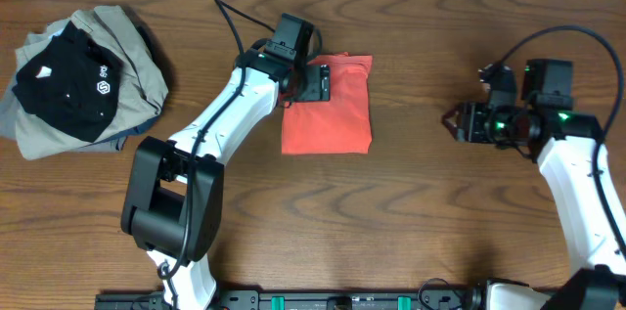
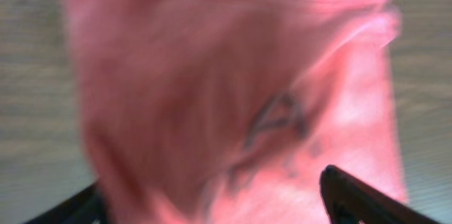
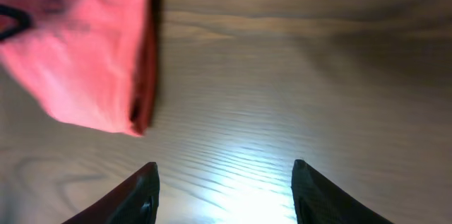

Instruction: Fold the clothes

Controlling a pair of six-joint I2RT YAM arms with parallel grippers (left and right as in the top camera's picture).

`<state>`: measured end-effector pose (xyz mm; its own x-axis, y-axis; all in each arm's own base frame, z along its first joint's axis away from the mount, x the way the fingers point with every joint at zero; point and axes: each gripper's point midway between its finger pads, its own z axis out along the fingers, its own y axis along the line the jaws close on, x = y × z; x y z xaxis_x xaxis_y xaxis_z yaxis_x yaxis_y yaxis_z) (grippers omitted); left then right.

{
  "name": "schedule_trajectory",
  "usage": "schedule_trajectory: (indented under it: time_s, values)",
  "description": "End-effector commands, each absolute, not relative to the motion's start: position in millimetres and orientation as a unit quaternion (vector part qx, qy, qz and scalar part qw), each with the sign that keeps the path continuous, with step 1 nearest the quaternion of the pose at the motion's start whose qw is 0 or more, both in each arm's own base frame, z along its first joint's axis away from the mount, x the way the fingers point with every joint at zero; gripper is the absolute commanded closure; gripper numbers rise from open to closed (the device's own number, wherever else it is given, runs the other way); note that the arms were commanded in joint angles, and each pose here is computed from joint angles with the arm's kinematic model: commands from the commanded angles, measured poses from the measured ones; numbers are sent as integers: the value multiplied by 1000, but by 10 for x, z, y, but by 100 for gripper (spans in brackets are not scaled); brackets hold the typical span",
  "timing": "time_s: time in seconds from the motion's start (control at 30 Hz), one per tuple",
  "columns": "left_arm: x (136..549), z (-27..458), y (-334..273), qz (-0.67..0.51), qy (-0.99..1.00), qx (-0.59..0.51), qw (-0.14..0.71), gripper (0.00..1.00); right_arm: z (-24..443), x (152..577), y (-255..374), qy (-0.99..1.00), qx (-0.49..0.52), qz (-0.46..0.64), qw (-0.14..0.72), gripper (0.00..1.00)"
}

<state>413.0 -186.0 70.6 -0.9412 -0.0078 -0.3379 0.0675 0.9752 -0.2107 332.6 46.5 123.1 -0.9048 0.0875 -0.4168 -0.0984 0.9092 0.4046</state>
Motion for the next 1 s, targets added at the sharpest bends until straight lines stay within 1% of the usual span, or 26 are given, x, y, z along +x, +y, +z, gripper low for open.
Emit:
schedule_trajectory:
  time_s: [0.0,0.1,0.27,0.3,0.6,0.73,0.97]
  values:
    - [4089,550,-1443,-37,988,-9,150,7,1143,3366,761,945,-41,253,201,39]
    - [3998,505,-1212,-19,992,-30,121,6,978,3491,951,943,-50,265,194,35]
    - [3972,486,-992,-11,993,-54,105,6,703,3751,1370,930,-83,294,205,35]
    - [3976,486,-970,-11,993,-57,104,6,638,3815,1435,928,-84,297,210,33]
    - [3960,483,-994,-22,993,-57,99,6,118,4213,1844,907,-43,351,229,32]
    - [3925,479,-1059,-40,994,-56,89,6,-72,4261,1994,902,-23,369,224,32]
    - [3880,471,-1055,-40,994,-56,79,6,-295,4116,2241,903,-41,382,195,34]
